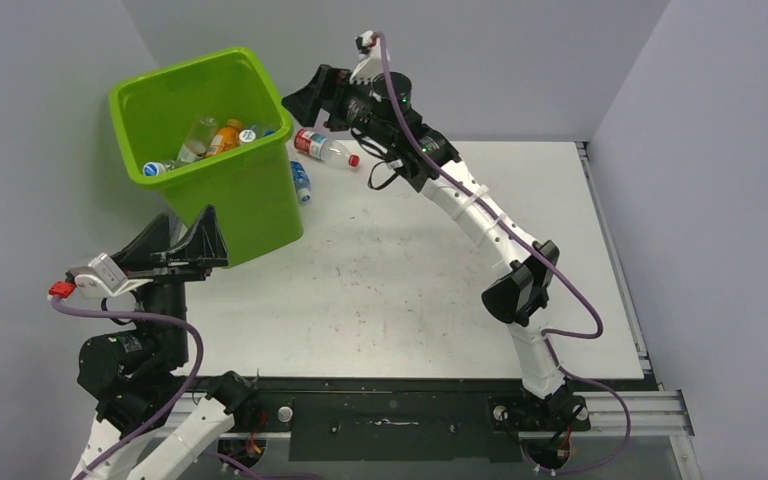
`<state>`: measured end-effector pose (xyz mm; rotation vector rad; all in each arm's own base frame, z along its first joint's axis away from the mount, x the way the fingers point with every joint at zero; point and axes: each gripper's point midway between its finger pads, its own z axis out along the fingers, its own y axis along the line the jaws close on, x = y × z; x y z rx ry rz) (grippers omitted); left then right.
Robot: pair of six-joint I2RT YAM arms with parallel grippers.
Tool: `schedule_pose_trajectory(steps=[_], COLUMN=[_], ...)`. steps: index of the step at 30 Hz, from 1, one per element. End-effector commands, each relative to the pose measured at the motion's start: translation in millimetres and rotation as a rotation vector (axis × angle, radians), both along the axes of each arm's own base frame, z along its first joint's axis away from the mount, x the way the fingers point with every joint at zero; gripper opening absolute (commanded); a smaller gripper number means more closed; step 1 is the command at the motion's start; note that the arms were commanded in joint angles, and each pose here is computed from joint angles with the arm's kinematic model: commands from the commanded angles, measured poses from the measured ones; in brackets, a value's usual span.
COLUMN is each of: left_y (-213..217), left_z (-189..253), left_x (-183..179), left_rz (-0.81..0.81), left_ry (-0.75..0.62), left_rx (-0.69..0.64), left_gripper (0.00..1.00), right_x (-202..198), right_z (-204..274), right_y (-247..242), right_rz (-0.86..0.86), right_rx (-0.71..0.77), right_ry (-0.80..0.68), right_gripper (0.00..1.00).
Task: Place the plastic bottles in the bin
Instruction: Move the trash bin to the center of the board.
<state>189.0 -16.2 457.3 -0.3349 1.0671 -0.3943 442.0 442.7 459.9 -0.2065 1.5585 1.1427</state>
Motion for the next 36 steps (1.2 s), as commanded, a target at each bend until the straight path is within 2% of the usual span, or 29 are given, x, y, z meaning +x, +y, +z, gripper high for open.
schedule_pose_trajectory(steps=[1, 10, 15, 23, 27, 31, 36], left_y=[4, 13, 14, 13, 13, 13, 13], left_z=[16, 14, 8, 0, -2, -2, -4], left_x=[-11, -24, -26, -26, -27, -28, -28], left_rz=[-0.007, -0.004, -0.012, -0.019, -0.023, -0.028, -0.033], left_ry=[-0.073, -0.095, -0.087, -0.072, -0.070, -0.070, -0.069], left_rx=[-0.015, -0.012, -0.020, -0.025, -0.024, -0.026, -0.031], left_gripper=[0.96, 0.96, 0.96, 0.96, 0.96, 0.96, 0.96], right_x=[-15, -20, -16, -17, -20, -24, -29], right_z=[-43, -51, -51, -55, -52, -38, -25], right_y=[23, 43, 51, 74, 79, 77, 73], right_rz=[0.053, 0.039, 0.044, 0.133, 0.196, 0.224, 0.234], right_rx=[-0.110, -0.109, -0.049, 0.078, 0.170, 0.259, 0.321], right_ry=[0.087, 0.095, 0.117, 0.189, 0.219, 0.215, 0.205], right_gripper=[0.92, 0.91, 0.92, 0.97, 0.88, 0.68, 0.36])
